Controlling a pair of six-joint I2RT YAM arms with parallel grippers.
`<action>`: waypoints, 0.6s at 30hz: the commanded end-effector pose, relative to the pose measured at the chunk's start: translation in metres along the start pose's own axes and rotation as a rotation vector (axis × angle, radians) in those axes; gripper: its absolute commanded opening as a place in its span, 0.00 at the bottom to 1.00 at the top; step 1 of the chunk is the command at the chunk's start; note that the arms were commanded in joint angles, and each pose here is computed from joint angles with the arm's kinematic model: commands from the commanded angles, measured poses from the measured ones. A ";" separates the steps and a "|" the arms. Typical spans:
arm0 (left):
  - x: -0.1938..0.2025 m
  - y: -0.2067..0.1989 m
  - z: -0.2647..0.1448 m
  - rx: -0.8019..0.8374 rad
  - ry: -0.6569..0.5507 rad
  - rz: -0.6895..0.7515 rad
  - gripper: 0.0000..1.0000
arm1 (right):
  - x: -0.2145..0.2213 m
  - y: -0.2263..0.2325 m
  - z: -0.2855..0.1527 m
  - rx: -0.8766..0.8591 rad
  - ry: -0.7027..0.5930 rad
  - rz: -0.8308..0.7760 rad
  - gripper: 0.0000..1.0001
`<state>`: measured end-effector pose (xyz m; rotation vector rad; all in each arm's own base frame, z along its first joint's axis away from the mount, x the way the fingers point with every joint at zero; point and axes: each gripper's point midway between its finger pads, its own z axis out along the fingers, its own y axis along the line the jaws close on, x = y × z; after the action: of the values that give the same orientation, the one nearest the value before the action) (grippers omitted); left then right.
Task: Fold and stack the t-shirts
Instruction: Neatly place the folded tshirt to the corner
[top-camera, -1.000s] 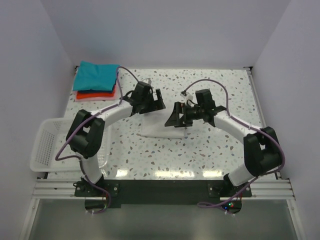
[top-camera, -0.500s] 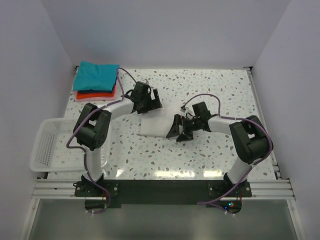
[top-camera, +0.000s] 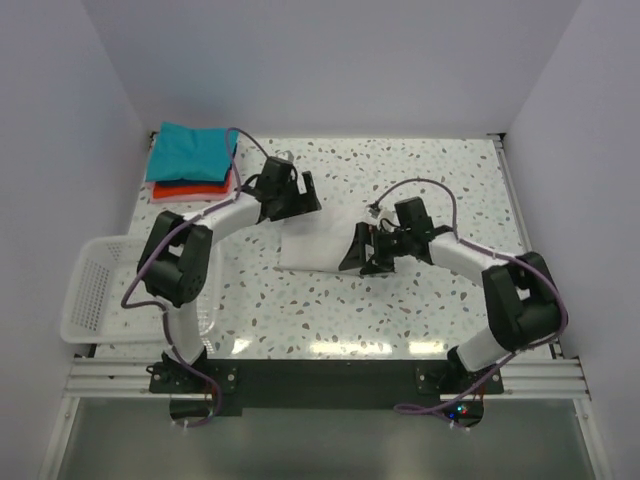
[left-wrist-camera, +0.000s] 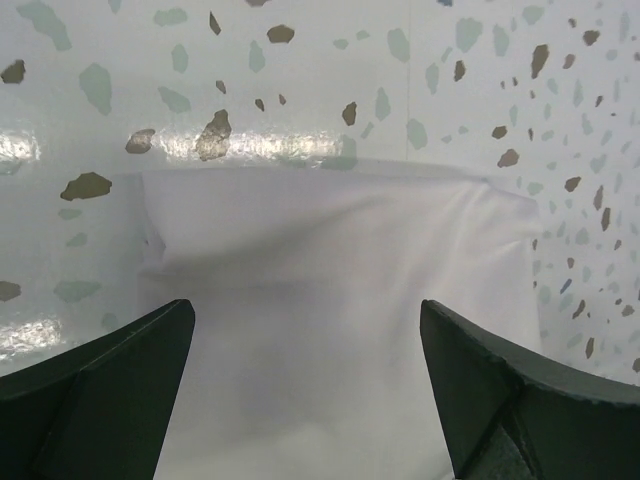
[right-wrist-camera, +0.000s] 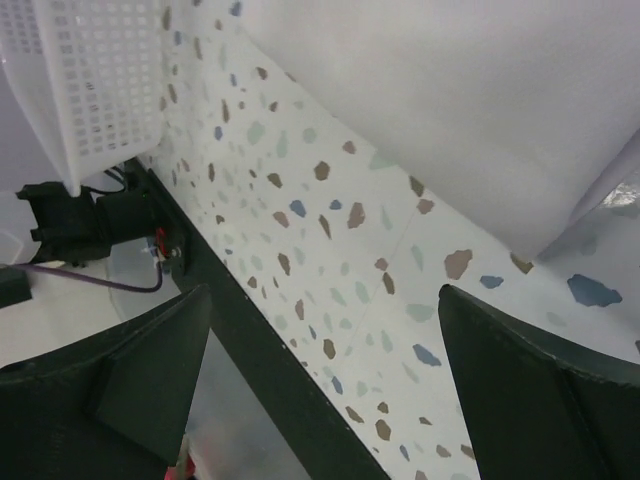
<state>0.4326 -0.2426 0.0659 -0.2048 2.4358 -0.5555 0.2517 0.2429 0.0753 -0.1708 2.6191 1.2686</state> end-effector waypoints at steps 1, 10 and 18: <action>-0.047 -0.022 -0.051 0.049 -0.135 0.068 1.00 | -0.022 0.036 -0.040 0.014 -0.119 -0.183 0.99; -0.016 0.030 -0.062 -0.151 -0.075 0.087 1.00 | -0.022 0.047 -0.093 0.178 -0.235 -0.260 0.99; 0.007 0.058 -0.044 -0.263 0.004 0.075 1.00 | -0.026 0.043 -0.116 0.278 -0.308 -0.273 0.99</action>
<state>0.4003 -0.1934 0.0811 -0.1954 2.4765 -0.2964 0.2446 0.1903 0.1695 -0.2570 2.4079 0.8564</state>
